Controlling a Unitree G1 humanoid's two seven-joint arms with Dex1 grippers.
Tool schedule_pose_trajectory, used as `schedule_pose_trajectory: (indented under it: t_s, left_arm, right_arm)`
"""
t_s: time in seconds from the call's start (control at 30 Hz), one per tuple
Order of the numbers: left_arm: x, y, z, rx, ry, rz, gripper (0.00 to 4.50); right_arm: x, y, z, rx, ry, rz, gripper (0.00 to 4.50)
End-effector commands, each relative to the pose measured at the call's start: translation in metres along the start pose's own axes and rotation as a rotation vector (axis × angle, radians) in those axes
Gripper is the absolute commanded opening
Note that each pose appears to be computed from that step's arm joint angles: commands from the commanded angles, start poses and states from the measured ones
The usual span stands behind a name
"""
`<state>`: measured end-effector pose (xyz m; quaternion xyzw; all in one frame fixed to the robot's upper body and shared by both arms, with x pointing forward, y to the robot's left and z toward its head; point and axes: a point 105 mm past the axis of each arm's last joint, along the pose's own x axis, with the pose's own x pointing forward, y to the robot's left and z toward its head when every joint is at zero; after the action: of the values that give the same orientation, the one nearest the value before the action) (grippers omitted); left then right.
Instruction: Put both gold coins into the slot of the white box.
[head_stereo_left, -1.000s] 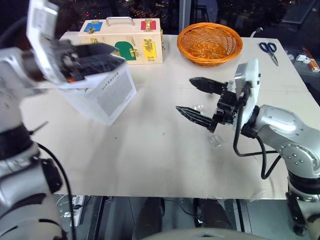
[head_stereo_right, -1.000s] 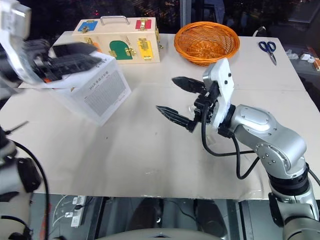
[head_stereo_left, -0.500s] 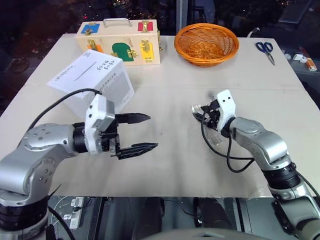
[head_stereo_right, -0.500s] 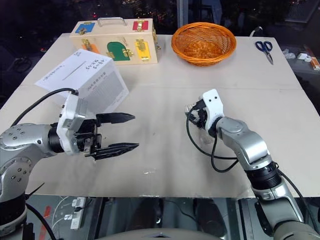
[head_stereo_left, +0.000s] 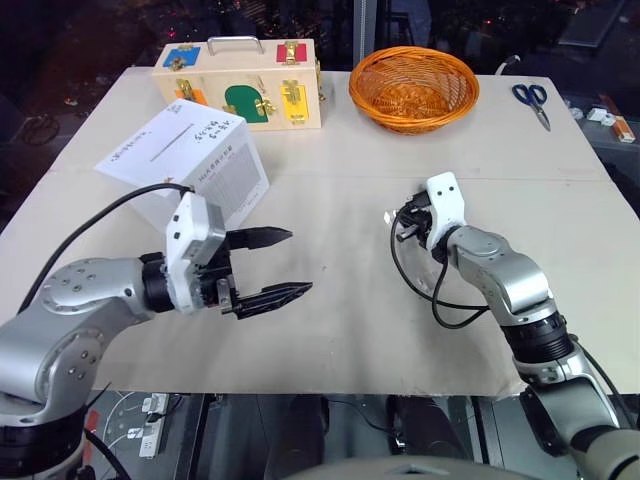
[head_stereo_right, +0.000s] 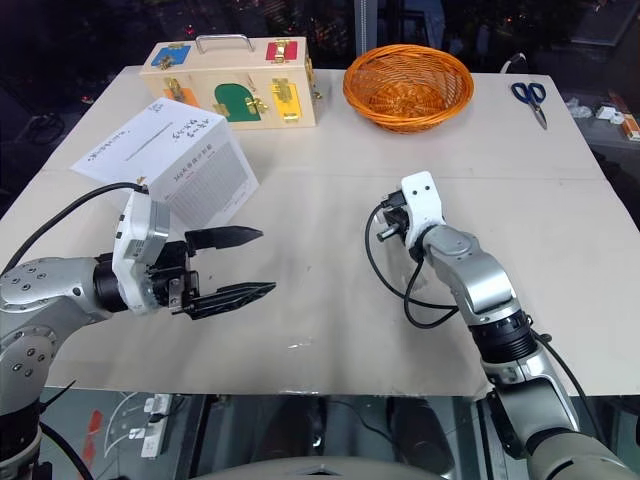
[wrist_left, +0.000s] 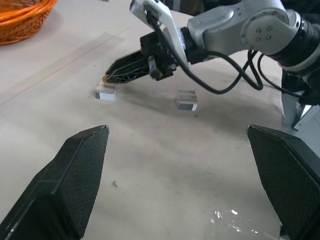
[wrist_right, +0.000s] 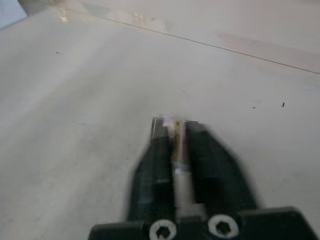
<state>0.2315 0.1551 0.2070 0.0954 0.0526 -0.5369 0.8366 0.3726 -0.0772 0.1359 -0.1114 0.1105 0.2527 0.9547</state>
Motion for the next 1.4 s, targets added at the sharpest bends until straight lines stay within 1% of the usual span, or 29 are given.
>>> schedule_pose_trajectory:
  t_s: [0.03,0.3,0.37,0.43,0.47,0.53,0.6,0.63,0.7,0.77,0.87,1.0,1.2,1.27,1.3,1.33,1.37,1.4]
  left_arm:
    - [-0.001,-0.003,0.01,0.043,-0.014,0.0,4.5]
    - [0.0,0.001,0.011,0.007,-0.027,0.01,4.5]
    - [0.0,0.003,0.009,-0.031,-0.022,0.018,4.5]
    - [0.001,0.002,0.008,-0.082,-0.02,0.005,4.5]
    - [0.003,0.003,0.011,-0.102,-0.038,0.005,4.5]
    - [0.007,0.007,0.018,-0.137,-0.073,-0.002,4.5]
    - [0.011,0.009,0.025,-0.183,-0.105,-0.028,4.5]
    - [0.013,0.01,0.03,-0.209,-0.127,-0.049,4.11]
    - [0.018,0.011,0.038,-0.238,-0.154,-0.082,3.85]
    - [0.024,0.012,0.046,-0.255,-0.166,-0.118,2.99]
    - [0.033,0.012,0.058,-0.27,-0.189,-0.185,2.99]
    - [0.04,0.014,0.073,-0.295,-0.215,-0.255,2.99]
    - [0.044,0.015,0.082,-0.322,-0.225,-0.307,2.99]
    - [0.044,0.015,0.081,-0.326,-0.219,-0.318,2.45]
    - [0.044,0.014,0.081,-0.327,-0.216,-0.32,2.28]
    - [0.043,0.014,0.081,-0.328,-0.216,-0.321,1.82]
    - [0.043,0.014,0.082,-0.329,-0.218,-0.322,1.45]
    - [0.043,0.014,0.083,-0.334,-0.222,-0.326,1.45]
  right_arm:
    - [-0.005,-0.005,0.014,-0.004,-0.045,-0.021,0.04]
    - [-0.01,-0.007,0.018,0.017,-0.06,-0.022,0.04]
    - [-0.015,-0.007,0.026,0.076,-0.099,0.002,0.04]
    - [-0.022,-0.005,0.038,0.178,-0.162,0.059,0.04]
    - [-0.029,-0.003,0.047,0.263,-0.204,0.112,0.04]
    - [-0.044,0.004,0.064,0.388,-0.283,0.247,0.04]
    - [-0.061,0.015,0.082,0.462,-0.346,0.393,0.04]
    - [-0.072,0.022,0.091,0.475,-0.372,0.483,0.0]
    - [-0.089,0.032,0.102,0.465,-0.399,0.603,0.0]
    - [-0.1,0.04,0.11,0.439,-0.403,0.685,0.0]
    - [-0.112,0.051,0.122,0.385,-0.409,0.776,0.0]
    - [-0.122,0.064,0.128,0.316,-0.403,0.861,0.0]
    - [-0.131,0.076,0.13,0.283,-0.404,0.923,0.0]
    - [-0.132,0.077,0.13,0.292,-0.411,0.929,0.0]
    - [-0.133,0.078,0.131,0.29,-0.414,0.935,0.0]
    - [-0.134,0.079,0.131,0.289,-0.417,0.941,0.0]
    - [-0.135,0.079,0.132,0.291,-0.42,0.945,0.0]
    - [-0.136,0.08,0.133,0.293,-0.424,0.948,0.0]
